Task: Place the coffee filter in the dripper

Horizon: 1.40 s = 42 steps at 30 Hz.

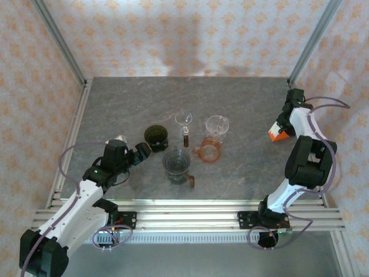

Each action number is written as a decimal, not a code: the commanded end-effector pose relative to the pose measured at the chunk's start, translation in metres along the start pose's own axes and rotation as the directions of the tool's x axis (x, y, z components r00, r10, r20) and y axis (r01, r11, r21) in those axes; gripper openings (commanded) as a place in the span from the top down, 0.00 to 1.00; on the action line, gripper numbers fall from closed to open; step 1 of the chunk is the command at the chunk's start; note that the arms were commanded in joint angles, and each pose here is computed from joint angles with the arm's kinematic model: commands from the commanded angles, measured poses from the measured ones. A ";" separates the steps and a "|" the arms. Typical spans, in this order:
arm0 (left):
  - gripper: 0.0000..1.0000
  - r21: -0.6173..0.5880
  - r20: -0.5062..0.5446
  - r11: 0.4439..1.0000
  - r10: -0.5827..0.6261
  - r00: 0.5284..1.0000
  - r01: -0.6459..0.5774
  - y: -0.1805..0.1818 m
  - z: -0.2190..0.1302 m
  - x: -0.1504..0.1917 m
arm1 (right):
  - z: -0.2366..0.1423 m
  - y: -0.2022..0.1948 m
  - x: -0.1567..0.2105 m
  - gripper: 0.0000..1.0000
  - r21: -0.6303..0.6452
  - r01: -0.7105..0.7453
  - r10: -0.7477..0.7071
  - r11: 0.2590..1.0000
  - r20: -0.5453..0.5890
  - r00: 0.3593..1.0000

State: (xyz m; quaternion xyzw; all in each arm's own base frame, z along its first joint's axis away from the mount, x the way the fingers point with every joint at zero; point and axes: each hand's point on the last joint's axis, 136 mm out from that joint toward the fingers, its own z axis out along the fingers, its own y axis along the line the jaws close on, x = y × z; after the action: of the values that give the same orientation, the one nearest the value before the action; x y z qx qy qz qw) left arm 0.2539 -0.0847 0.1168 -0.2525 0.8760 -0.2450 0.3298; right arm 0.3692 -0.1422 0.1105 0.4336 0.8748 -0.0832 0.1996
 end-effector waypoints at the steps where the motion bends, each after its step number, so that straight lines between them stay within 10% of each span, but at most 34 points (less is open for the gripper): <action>1: 0.00 -0.011 0.022 1.000 0.012 1.000 -0.012 0.001 0.001 -0.003 | 0.004 -0.008 -0.004 0.71 0.054 0.023 -0.023 0.998 -0.004 1.000; 21: 0.00 -0.020 0.005 1.000 -0.007 1.000 0.007 0.002 0.009 -0.001 | -0.011 0.022 0.005 1.00 -0.094 0.178 -0.178 0.980 0.012 0.984; 42: 0.01 -0.030 -0.013 0.999 -0.029 0.999 0.029 0.002 0.015 0.000 | -0.049 0.144 0.079 1.00 -0.299 0.671 -0.646 0.678 0.191 0.739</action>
State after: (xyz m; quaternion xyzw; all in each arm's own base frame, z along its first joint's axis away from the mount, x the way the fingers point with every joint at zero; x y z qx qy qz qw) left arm 0.2585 -0.0856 0.1006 -0.2652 0.8840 -0.2330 0.3066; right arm 0.4145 0.0144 0.1217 0.0667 0.9675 -0.0082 0.2437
